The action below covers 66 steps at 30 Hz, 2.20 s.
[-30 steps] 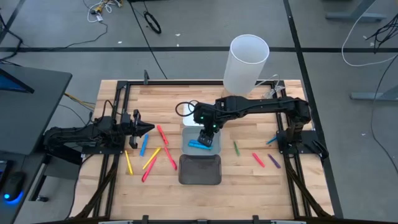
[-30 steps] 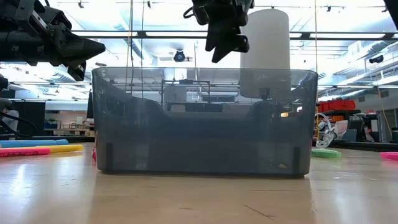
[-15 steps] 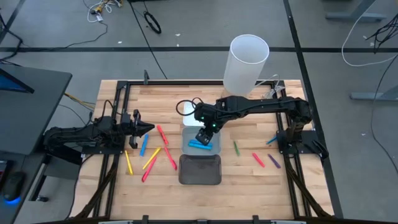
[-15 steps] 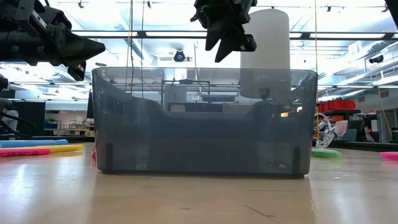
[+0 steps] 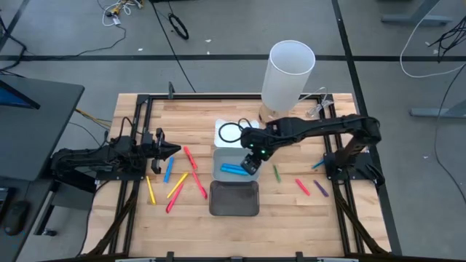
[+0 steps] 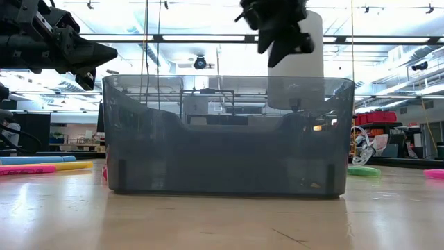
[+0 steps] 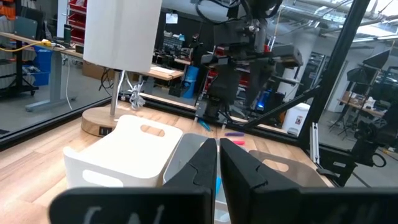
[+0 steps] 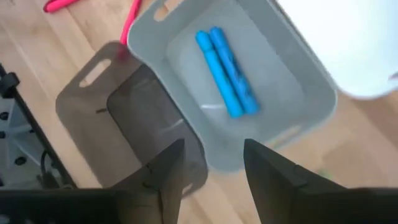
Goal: Pick & Place Markers
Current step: Put the pink pen into the black transparent bin
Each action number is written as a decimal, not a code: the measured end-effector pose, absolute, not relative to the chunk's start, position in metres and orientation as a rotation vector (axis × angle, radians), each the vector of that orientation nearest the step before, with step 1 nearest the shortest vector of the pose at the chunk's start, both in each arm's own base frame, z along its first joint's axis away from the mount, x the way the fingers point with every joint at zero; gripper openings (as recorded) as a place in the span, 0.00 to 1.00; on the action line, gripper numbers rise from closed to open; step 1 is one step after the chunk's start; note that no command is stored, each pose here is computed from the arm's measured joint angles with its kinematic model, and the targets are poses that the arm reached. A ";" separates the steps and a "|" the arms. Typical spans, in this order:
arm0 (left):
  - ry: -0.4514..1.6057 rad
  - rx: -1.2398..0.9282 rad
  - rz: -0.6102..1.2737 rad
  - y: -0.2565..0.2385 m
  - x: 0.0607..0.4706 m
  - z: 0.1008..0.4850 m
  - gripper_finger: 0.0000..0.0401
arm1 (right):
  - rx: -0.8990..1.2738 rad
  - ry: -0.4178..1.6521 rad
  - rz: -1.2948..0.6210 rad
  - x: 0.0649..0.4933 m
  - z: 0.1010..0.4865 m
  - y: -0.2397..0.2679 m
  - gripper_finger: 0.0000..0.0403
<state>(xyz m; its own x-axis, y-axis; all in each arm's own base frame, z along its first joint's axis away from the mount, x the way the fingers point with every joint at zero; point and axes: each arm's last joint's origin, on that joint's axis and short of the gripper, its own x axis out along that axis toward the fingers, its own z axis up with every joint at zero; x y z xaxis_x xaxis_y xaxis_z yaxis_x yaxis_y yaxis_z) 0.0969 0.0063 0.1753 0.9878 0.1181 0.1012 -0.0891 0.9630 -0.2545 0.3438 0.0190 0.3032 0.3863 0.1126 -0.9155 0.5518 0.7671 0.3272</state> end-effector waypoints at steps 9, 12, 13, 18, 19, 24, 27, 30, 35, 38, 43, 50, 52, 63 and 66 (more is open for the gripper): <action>-0.116 -0.252 0.105 0.006 0.097 0.175 0.06 | 0.715 1.189 -0.338 0.308 0.300 0.028 0.41; -0.116 -0.252 0.106 0.006 0.097 0.175 0.06 | 0.719 1.210 -0.346 0.297 0.294 0.031 0.41; -0.116 -0.252 0.106 0.006 0.097 0.175 0.06 | 0.718 1.216 -0.347 0.292 0.292 0.032 0.41; -0.116 -0.252 0.105 0.006 0.097 0.175 0.06 | 0.725 1.254 -0.366 0.267 0.278 0.034 0.41; -0.116 -0.252 0.106 0.006 0.097 0.175 0.06 | 0.738 1.257 -0.378 0.262 0.275 0.034 0.41; -0.116 -0.252 0.106 0.006 0.097 0.175 0.06 | 0.792 1.277 -0.419 0.233 0.259 0.035 0.41; -0.116 -0.252 0.106 0.006 0.097 0.175 0.06 | 0.819 1.269 -0.422 0.220 0.252 0.038 0.41; -0.116 -0.252 0.106 0.006 0.097 0.175 0.06 | 0.849 1.262 -0.421 0.208 0.246 0.042 0.41; -0.116 -0.252 0.105 0.006 0.097 0.175 0.06 | 0.877 1.282 -0.425 0.193 0.238 0.053 0.41; -0.116 -0.252 0.106 0.006 0.097 0.175 0.06 | 0.912 1.289 -0.445 0.184 0.234 0.059 0.41; -0.116 -0.252 0.105 0.006 0.097 0.175 0.06 | 0.897 1.324 -0.435 0.172 0.226 0.068 0.41; -0.116 -0.252 0.106 0.006 0.097 0.175 0.06 | 0.838 1.375 -0.408 0.160 0.219 0.077 0.41; -0.116 -0.252 0.106 0.006 0.097 0.175 0.06 | 0.828 1.384 -0.407 0.158 0.217 0.078 0.41; -0.116 -0.252 0.106 0.006 0.097 0.175 0.06 | 0.823 1.413 -0.421 0.152 0.209 0.077 0.41; -0.116 -0.252 0.106 0.006 0.097 0.175 0.06 | 0.822 1.415 -0.424 0.152 0.209 0.077 0.41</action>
<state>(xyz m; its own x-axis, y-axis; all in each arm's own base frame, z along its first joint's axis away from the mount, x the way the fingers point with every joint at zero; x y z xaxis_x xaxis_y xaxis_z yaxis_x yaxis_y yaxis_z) 0.0968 0.0063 0.1752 0.9878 0.1187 0.1012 -0.0896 0.9629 -0.2545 0.1516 0.0771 0.2091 0.1457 0.2063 -0.9676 0.7043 0.6652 0.2479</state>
